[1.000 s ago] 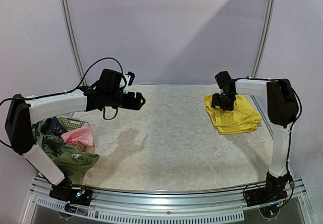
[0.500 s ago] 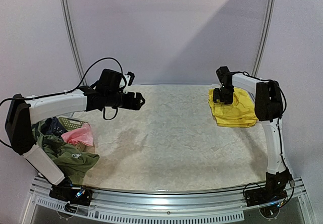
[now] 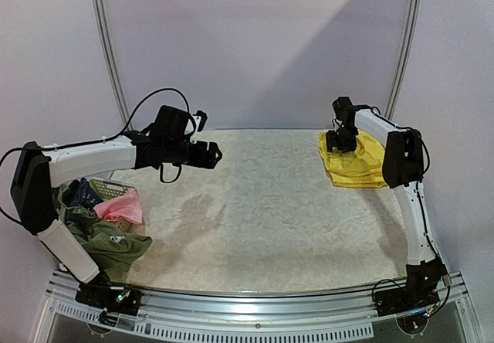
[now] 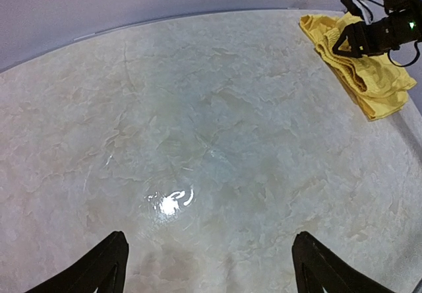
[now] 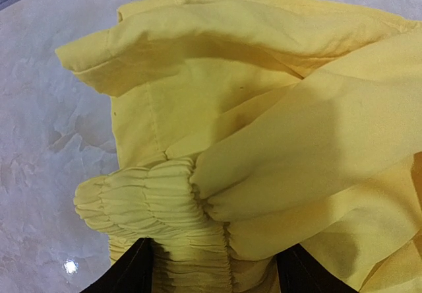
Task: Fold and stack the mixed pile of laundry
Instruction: Move the square-folded shorts to the corner of the board, then pick up the crumpled tank top and place it in the bin.
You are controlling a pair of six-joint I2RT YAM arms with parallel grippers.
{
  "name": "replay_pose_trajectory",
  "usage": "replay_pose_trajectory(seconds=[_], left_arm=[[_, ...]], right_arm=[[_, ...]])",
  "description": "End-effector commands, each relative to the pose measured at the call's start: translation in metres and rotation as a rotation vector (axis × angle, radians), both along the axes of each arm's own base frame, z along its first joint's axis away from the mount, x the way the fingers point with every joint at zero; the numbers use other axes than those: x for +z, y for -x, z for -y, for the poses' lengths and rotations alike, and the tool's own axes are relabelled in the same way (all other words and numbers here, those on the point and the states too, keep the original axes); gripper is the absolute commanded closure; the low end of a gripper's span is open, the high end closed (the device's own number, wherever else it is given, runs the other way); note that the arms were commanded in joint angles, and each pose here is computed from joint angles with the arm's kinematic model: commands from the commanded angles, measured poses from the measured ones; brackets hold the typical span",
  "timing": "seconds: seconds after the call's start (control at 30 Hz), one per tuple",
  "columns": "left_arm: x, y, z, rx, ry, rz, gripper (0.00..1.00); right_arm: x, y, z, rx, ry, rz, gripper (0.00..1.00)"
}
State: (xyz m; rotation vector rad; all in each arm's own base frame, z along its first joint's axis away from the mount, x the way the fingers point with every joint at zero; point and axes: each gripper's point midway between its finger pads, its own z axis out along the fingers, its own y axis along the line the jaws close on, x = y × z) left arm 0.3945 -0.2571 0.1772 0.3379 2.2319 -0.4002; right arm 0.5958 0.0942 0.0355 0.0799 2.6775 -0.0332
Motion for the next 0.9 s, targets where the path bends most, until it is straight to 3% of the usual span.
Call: replay_pose_trajectory(seconds=[0.0, 0.47, 0.7, 0.87], left_arm=[[0.002, -0.003, -0.007, 0.019, -0.016, 0.000, 0.12], [0.019, 0.022, -0.022, 0.044, 0.010, -0.004, 0.12], [0.028, 0.046, -0.038, 0.075, 0.006, -0.015, 0.12], [0.028, 0.062, -0.068, 0.160, -0.079, -0.022, 0.12]], right_arm=[[-0.016, 0.002, 0.010, 0.023, 0.044, -0.040, 0.35], [0.093, 0.026, -0.036, 0.092, 0.009, 0.133, 0.27], [0.113, 0.055, -0.039, 0.083, 0.011, 0.148, 0.19], [0.125, 0.076, -0.054, 0.106, -0.012, 0.184, 0.15]])
